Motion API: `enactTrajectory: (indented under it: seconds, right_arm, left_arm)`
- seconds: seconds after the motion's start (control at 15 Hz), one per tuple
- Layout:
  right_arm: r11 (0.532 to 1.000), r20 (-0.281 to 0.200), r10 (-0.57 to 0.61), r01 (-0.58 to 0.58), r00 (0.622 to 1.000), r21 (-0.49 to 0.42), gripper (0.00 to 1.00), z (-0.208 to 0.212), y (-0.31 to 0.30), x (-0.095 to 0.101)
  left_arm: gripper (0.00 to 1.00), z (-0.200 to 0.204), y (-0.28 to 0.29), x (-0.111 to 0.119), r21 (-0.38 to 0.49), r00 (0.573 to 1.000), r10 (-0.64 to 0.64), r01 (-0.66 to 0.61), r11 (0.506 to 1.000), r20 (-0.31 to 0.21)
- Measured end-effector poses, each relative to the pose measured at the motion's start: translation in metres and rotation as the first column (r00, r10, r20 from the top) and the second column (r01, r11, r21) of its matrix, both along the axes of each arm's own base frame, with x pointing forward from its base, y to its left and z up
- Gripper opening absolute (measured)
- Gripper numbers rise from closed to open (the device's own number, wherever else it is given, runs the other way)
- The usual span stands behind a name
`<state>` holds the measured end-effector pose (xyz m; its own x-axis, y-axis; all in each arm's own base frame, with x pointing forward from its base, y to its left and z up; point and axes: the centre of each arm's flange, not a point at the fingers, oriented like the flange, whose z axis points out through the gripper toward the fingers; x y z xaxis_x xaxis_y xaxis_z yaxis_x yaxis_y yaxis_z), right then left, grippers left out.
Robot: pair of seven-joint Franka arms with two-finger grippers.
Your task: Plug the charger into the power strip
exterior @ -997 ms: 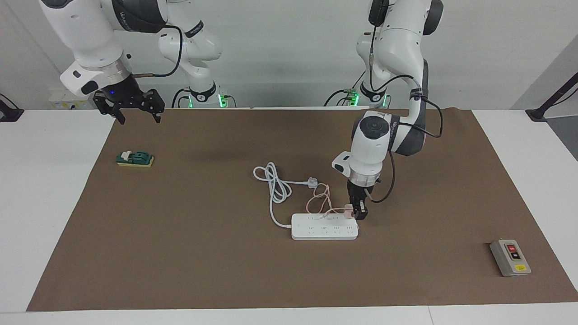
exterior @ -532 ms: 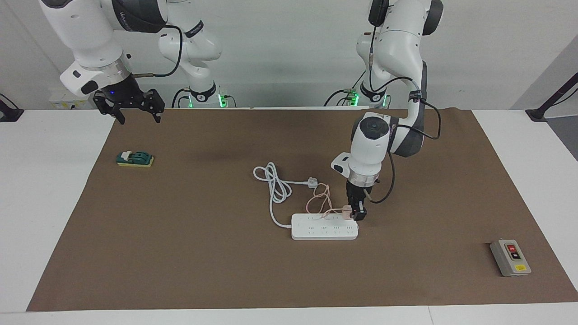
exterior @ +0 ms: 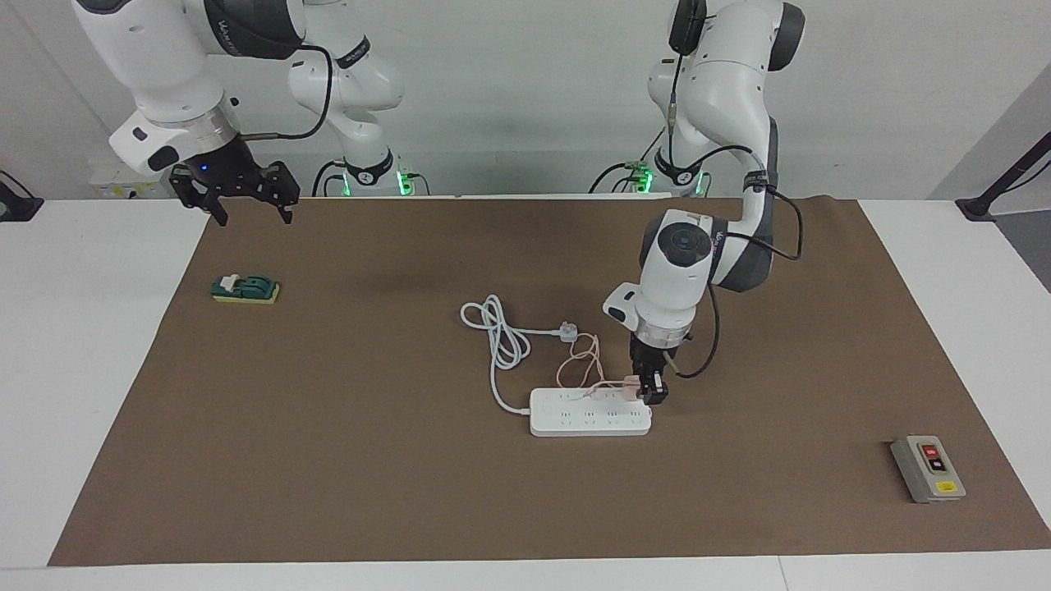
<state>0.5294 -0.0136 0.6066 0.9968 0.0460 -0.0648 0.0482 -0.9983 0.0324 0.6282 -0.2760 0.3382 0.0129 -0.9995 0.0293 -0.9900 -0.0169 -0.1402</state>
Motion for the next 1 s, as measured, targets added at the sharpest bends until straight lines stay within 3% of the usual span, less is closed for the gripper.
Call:
enactTrajectory:
  seconds: [0.4, 1.0]
  right_arm:
    - [1.000, 0.000, 0.000, 0.000, 1.000, 0.000, 1.00, 0.000, 0.000, 0.000]
    - [1.000, 0.002, 0.000, 0.000, 1.000, 0.000, 1.00, 0.001, 0.000, 0.000]
  left_arm:
    - [0.34, 0.001, 0.006, 0.012, -0.033, 0.998, -0.006, 0.004, 0.999, -0.061]
    - [0.34, 0.000, 0.001, 0.012, -0.007, 0.996, -0.061, 0.061, 0.998, -0.060]
